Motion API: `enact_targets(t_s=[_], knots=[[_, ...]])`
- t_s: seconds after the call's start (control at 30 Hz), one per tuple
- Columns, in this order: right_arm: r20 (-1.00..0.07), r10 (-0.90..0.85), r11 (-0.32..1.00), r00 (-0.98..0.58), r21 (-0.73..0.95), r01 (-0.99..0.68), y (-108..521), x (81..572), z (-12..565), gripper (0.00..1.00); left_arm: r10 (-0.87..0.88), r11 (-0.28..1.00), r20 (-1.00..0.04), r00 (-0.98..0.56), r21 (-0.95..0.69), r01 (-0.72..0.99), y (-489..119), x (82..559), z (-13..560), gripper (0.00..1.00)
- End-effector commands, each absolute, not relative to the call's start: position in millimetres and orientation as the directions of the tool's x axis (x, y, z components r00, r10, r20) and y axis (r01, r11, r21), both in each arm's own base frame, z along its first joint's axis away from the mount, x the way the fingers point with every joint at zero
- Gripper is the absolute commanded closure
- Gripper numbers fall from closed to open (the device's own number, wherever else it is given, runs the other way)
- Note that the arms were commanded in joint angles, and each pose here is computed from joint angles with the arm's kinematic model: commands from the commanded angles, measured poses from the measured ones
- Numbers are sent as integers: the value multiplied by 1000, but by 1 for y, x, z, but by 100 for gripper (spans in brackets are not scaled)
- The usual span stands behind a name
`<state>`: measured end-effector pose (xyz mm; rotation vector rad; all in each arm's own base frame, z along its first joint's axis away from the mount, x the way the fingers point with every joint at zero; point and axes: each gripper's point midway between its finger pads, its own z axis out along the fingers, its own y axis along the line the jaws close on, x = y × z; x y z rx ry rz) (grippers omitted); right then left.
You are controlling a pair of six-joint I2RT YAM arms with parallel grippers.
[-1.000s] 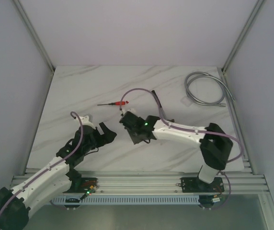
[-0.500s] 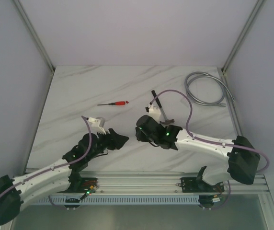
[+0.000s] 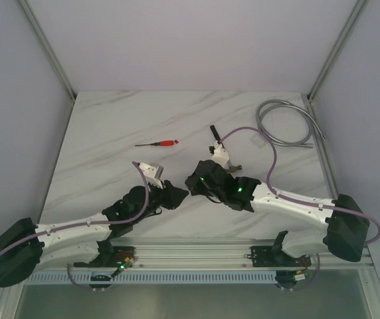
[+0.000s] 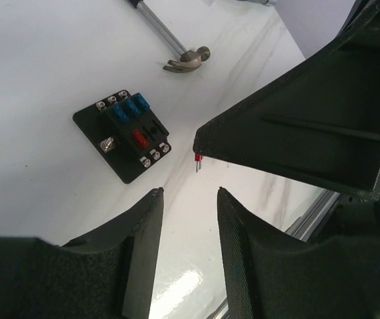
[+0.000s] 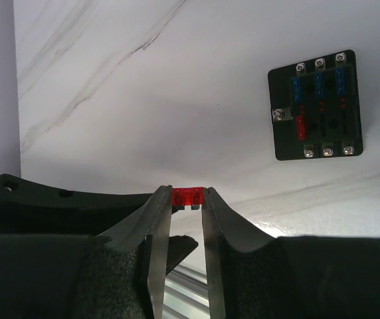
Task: Snap on the fuse box
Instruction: Pick up the fuse from the center of the board.
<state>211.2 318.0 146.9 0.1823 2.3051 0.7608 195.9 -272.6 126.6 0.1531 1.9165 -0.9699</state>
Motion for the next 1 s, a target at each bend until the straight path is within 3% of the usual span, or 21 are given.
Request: enact_targets(t_s=[0.0,0.37,0.73,0.87,0.97], knots=[[-567,368,793,-737,605,-70,319,211,153,82,-341,663,-823,-455,-554,504,-280,208,156,53],[-528,359,768,-769,636,-78,325,202,148,82,-338,675,-837,-429,-534,509,-285,216,160,63],[-502,364,744,-785,664,-80,328,196,146,81,-323,670,-851,-413,-514,535,-284,212,163,89],[-512,373,731,-773,676,-95,327,198,150,74,-313,687,-860,-403,-498,529,-280,213,163,98],[-546,371,727,-751,674,-131,324,205,157,66,-304,706,-867,-394,-483,518,-274,214,163,100]])
